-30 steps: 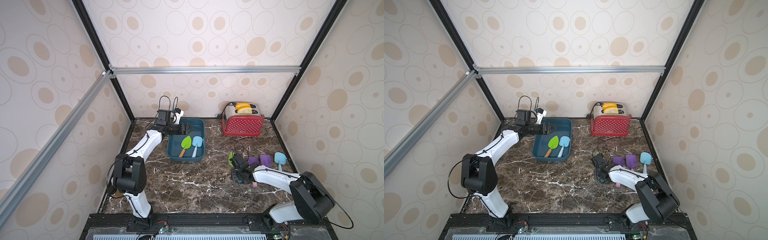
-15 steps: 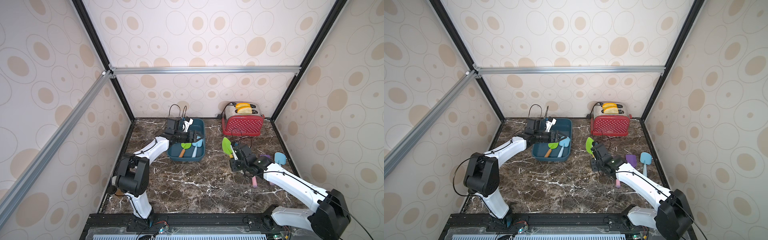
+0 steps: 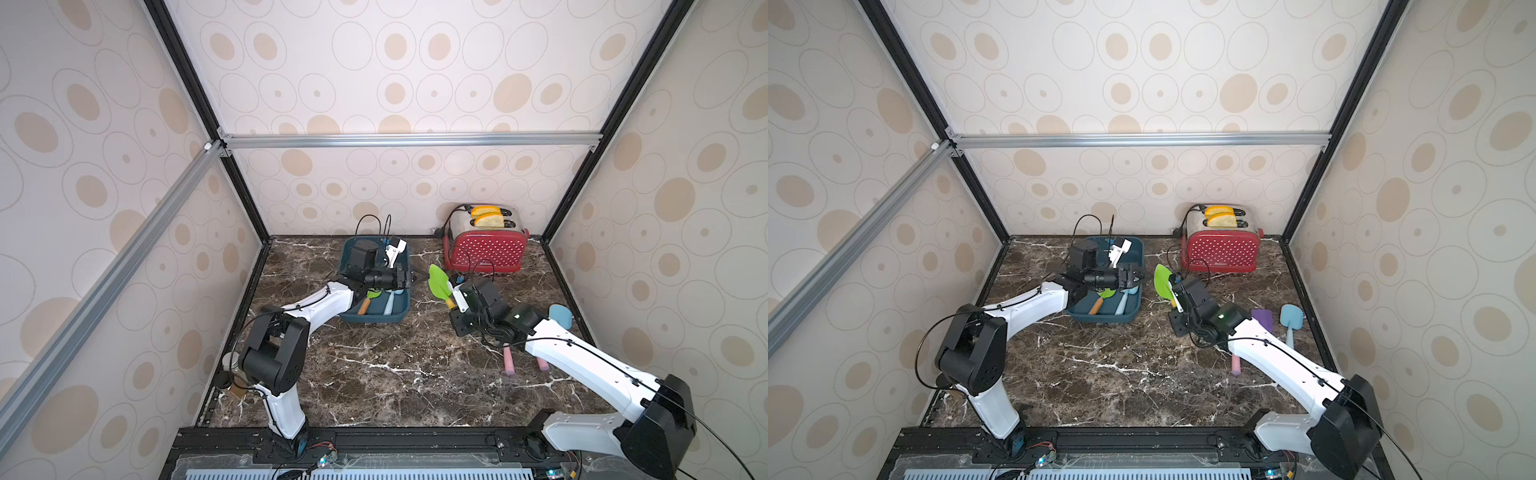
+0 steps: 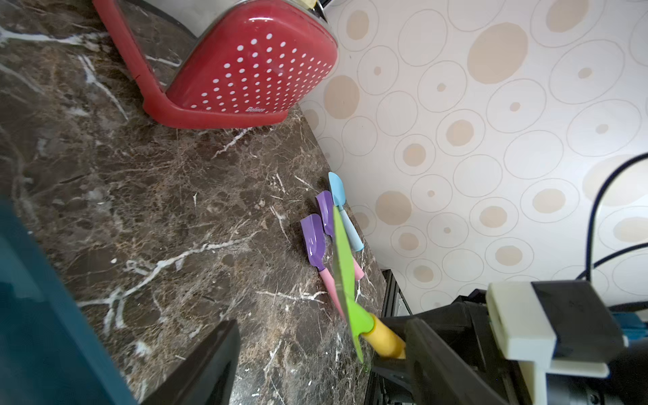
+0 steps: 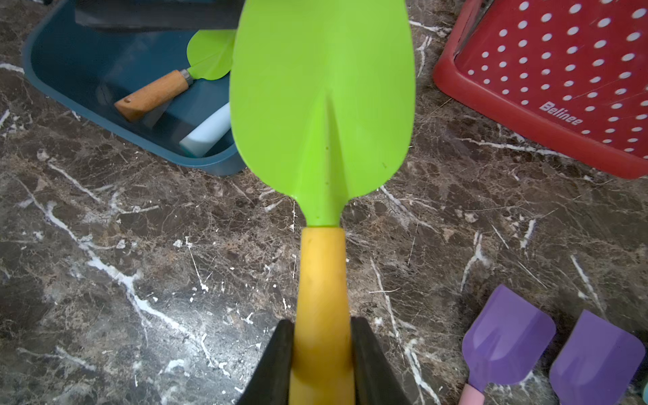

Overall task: Put the shovel into the storage box
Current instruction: Pick up the shovel from the center of the board.

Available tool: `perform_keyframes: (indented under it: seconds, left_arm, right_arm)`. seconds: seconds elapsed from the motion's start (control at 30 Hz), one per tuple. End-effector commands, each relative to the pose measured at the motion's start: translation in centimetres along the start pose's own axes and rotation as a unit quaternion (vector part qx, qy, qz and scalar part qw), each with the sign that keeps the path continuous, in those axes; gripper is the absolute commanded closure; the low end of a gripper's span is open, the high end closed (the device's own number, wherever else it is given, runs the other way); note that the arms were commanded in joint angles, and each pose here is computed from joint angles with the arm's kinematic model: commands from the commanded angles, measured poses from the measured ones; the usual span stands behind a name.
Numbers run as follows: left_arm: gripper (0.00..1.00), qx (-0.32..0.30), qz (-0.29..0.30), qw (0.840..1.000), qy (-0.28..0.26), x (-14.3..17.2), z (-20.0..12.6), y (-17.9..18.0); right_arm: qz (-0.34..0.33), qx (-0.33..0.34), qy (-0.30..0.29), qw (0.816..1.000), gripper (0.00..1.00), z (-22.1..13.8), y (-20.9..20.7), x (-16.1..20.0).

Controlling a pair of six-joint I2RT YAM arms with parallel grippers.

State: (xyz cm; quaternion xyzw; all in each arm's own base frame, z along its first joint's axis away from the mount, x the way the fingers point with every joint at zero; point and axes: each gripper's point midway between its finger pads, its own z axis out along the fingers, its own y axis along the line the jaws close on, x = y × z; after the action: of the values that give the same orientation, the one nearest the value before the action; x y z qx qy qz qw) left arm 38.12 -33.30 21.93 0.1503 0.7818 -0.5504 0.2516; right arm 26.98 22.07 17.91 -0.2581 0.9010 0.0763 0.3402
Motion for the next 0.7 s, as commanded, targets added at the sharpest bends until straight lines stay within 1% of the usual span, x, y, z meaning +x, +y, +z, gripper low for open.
perform_keyframes:
  seconds: [0.0, 0.17, 0.27, 0.3, 0.6, 0.67]
  left_arm:
    - [0.27, 0.028, 0.003, 1.000, -0.001, -0.1, 1.0, -1.3]
    - [0.45, 0.032, -0.005, 0.999, 0.002, 0.1, 1.8, -1.2]
    - [0.52, 0.030, -0.009, 1.000, 0.004, 0.3, 1.9, -0.9]
    - [0.56, 0.030, -0.009, 0.999, 0.005, 0.3, 2.0, -0.8]
    - [0.98, 0.031, -0.014, 0.999, 0.008, 0.7, 2.3, -0.6]
    - [1.00, 0.032, -0.014, 0.999, 0.009, 0.7, 2.4, -0.7]
  right_arm:
    - [-0.010, -0.007, -0.015, 1.000, 1.00, -0.5, 0.7, -1.4]
    - [-0.018, -0.011, -0.018, 1.000, 1.00, -0.5, 1.3, -1.8]
    - [-0.022, -0.012, -0.020, 0.999, 1.00, -0.5, 1.5, -2.0]
    - [-0.024, -0.013, -0.020, 0.999, 1.00, -0.5, 1.6, -2.1]
    - [-0.052, -0.004, -0.016, 0.999, 1.00, -0.2, 2.2, -2.3]
    - [-0.058, -0.003, -0.014, 0.998, 1.00, -0.1, 2.4, -2.4]
